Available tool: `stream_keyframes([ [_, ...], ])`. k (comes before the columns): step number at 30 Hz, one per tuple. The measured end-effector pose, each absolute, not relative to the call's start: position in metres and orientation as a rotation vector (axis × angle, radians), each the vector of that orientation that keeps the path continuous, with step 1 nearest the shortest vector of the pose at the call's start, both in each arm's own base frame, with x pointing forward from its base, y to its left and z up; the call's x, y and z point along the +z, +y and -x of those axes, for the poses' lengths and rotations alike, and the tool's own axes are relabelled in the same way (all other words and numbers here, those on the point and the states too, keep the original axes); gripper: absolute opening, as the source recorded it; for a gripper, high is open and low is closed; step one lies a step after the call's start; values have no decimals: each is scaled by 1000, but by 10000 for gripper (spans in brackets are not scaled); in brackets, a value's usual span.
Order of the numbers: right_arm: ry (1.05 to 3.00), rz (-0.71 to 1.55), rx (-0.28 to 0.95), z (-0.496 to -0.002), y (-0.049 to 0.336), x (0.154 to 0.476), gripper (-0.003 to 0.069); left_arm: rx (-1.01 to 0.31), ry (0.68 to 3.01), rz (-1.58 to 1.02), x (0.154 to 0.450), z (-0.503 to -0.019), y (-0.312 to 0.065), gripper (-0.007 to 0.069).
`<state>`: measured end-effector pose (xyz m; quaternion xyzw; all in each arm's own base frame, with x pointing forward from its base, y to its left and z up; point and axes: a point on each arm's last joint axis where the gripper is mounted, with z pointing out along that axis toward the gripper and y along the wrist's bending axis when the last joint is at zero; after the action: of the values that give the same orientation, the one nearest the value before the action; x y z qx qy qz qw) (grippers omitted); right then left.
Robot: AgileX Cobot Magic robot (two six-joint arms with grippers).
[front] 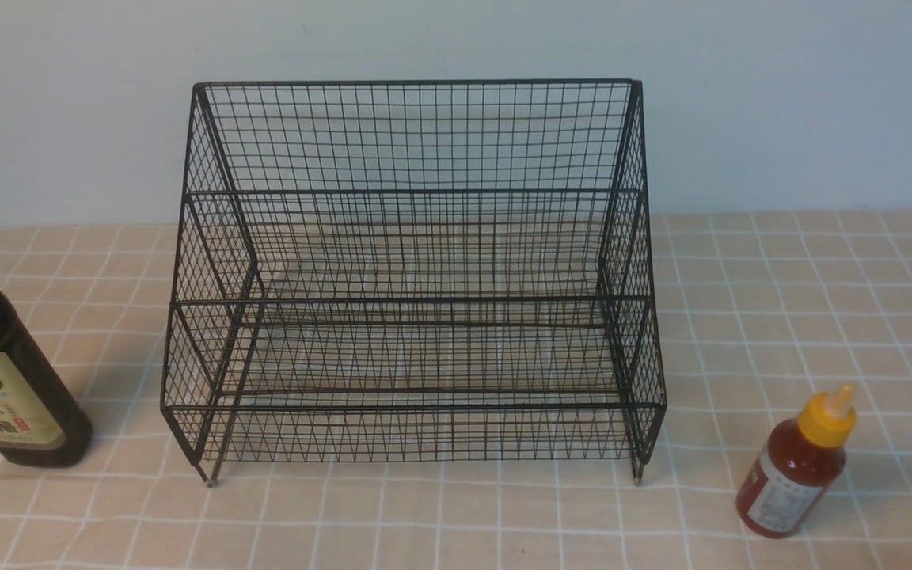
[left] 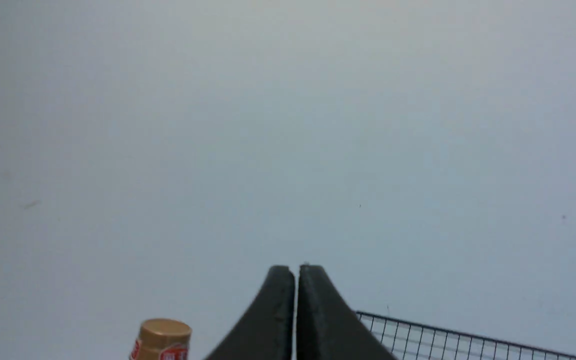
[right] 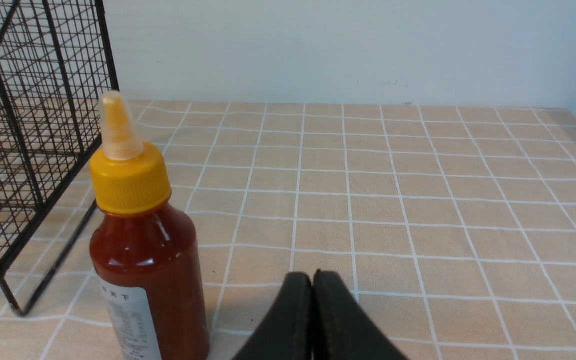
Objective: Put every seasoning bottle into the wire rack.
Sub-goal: Use the left arm to grab the condiment bottle closest to it
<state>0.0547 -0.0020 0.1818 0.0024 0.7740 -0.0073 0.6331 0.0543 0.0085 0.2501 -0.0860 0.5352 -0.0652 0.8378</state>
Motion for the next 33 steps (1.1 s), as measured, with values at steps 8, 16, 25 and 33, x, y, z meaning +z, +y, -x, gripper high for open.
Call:
stream_keyframes([
  [8,1770,-6,-17,-55,-2,182,-15,-55,1407,84,289,-117,1,6],
  [16,1770,-6,-17,-55,-2,182,-15,-8,1519,93,306,-174,0,197],
  [25,1770,-9,-14,-55,-2,182,-15,256,1458,299,311,-186,26,444],
  [33,1770,-9,-14,-55,-2,182,-15,363,1517,403,299,-200,35,467],
])
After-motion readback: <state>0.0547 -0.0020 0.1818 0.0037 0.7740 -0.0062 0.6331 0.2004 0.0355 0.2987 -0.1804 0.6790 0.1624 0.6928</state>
